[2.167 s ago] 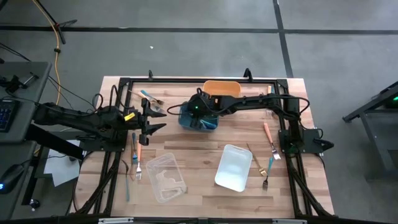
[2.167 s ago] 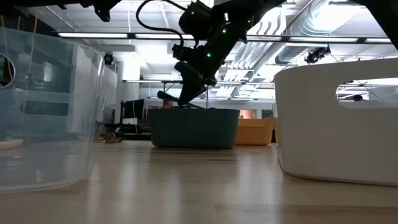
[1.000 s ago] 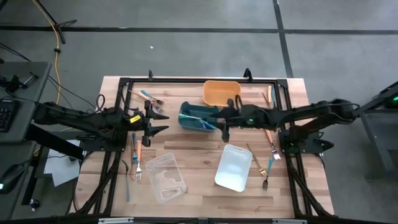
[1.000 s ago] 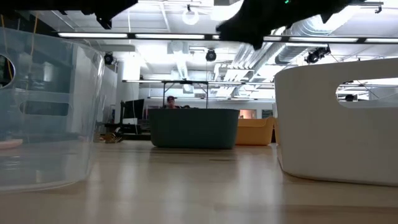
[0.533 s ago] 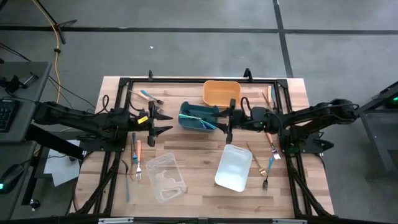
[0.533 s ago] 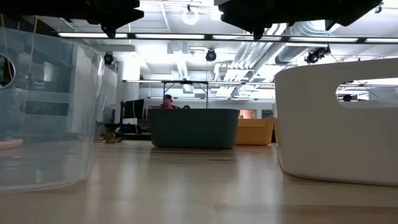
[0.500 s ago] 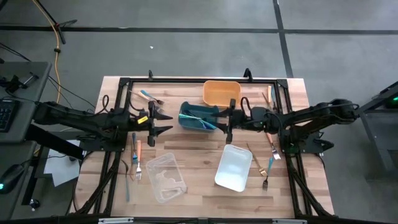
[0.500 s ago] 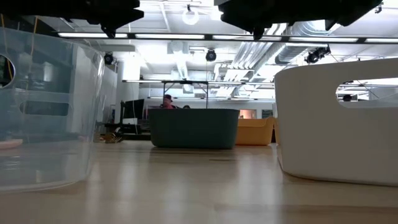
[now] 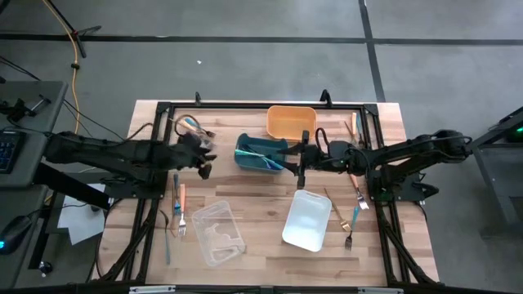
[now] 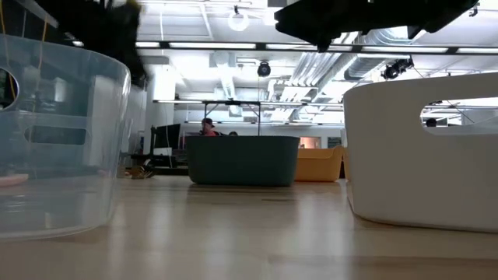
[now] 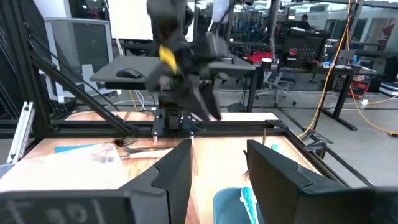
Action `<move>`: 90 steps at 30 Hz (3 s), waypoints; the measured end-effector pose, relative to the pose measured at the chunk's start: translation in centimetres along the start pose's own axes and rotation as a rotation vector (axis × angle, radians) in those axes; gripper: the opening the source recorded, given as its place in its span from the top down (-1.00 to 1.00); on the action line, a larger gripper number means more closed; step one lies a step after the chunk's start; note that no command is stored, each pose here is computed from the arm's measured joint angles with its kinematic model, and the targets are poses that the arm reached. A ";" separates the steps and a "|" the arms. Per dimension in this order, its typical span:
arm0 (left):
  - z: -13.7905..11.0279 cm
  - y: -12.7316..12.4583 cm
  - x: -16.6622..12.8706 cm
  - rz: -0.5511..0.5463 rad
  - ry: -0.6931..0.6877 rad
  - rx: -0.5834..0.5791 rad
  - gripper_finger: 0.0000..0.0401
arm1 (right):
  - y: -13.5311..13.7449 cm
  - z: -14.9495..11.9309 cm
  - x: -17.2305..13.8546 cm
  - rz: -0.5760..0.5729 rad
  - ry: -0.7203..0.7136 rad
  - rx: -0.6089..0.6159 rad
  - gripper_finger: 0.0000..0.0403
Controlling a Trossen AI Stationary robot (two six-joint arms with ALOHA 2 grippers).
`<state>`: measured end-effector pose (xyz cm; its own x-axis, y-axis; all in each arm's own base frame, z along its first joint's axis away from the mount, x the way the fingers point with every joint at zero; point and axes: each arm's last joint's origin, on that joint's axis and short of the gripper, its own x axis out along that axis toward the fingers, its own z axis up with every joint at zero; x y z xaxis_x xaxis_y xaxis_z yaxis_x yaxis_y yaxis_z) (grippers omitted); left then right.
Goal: Sort silverware by color (type)
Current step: Put the blue fork into the blue bin
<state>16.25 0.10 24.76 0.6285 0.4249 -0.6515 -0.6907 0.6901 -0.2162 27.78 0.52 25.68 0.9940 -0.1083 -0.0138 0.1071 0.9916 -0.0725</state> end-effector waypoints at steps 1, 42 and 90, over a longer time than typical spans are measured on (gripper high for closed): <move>-0.4 0.2 -0.1 0.050 0.084 -0.009 0.20 | 0.0 0.0 0.0 0.000 0.002 0.001 0.27; -11.0 -0.1 3.3 0.264 1.050 0.667 0.99 | 0.0 -0.4 0.0 0.001 0.046 0.034 0.27; -7.6 -2.4 4.6 0.295 0.686 0.556 1.00 | 0.0 -0.5 0.0 0.002 0.051 0.037 0.27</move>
<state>18.07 -4.04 16.69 -0.0163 0.3110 -0.9503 -0.4068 0.8661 0.2905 27.77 0.51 25.18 0.9919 -0.1093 -0.0649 0.1072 0.9936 -0.0356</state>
